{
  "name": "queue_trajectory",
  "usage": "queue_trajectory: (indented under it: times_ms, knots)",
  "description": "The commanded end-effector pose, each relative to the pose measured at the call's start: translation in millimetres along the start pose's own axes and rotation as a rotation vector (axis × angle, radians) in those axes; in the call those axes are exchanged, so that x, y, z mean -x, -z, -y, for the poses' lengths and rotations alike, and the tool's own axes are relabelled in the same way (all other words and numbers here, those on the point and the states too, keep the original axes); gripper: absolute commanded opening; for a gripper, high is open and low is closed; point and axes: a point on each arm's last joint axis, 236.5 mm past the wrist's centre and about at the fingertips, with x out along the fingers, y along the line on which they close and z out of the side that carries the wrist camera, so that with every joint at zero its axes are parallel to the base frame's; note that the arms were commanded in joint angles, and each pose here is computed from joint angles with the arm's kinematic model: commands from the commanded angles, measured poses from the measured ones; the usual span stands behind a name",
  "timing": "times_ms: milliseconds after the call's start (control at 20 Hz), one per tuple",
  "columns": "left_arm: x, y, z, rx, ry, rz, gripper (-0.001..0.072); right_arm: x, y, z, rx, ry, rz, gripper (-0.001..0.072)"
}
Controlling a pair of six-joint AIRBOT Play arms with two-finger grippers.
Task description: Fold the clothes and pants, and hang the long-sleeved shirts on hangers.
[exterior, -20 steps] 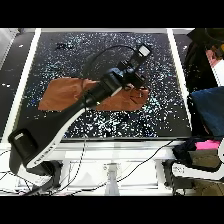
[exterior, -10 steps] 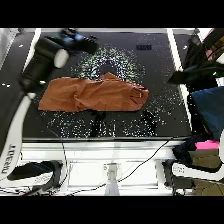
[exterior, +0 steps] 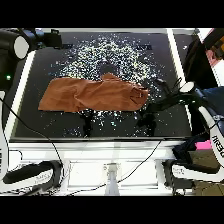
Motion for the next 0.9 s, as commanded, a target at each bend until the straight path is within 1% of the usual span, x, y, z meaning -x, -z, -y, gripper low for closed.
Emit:
queue_trajectory:
  times_ms: [0,100,200,250,400,600,700,750,850]
  knots:
    - [1.0,4.9,-7.7,0.007,-0.015,-0.022,0.062,-28.6,-23.9,-4.4,0.062,0.077,0.09,0.0492]
    - [1.0,5.7,-7.8,0.006,-0.016,-0.025,0.062,-36.8,-37.4,-3.7,0.021,0.112,0.131,0.049]
    - [1.1,7.4,-8.2,0.006,-0.017,-0.032,0.062,-43.1,-39.3,8.0,-0.07,0.142,0.14,0.0489]
    - [1.1,7.5,-8.2,0.006,-0.017,-0.032,0.062,-45.5,-38.6,10.8,-0.083,0.145,0.138,0.0489]
    - [1.1,7.5,-8.2,0.006,-0.017,-0.032,0.062,-53.8,-42.2,10.9,-0.129,0.121,0.152,0.0489]
    - [1.1,7.6,-8.5,0.005,-0.018,-0.033,0.062,-57.4,-59.4,20.1,-0.299,0.117,0.237,0.0488]
    - [1.1,7.6,-8.5,0.006,-0.018,-0.033,0.062,-61.1,-59.2,16.3,-0.329,0.091,0.234,0.0485]
    - [1.1,7.6,-8.5,0.005,-0.018,-0.033,0.062,-61.9,-59.3,14.8,-0.341,0.081,0.234,0.0463]
    - [1.1,8.4,-9.6,0.002,-0.022,-0.036,0.062,-60.7,-63.6,11.3,-0.357,0.063,0.248,0.0358]
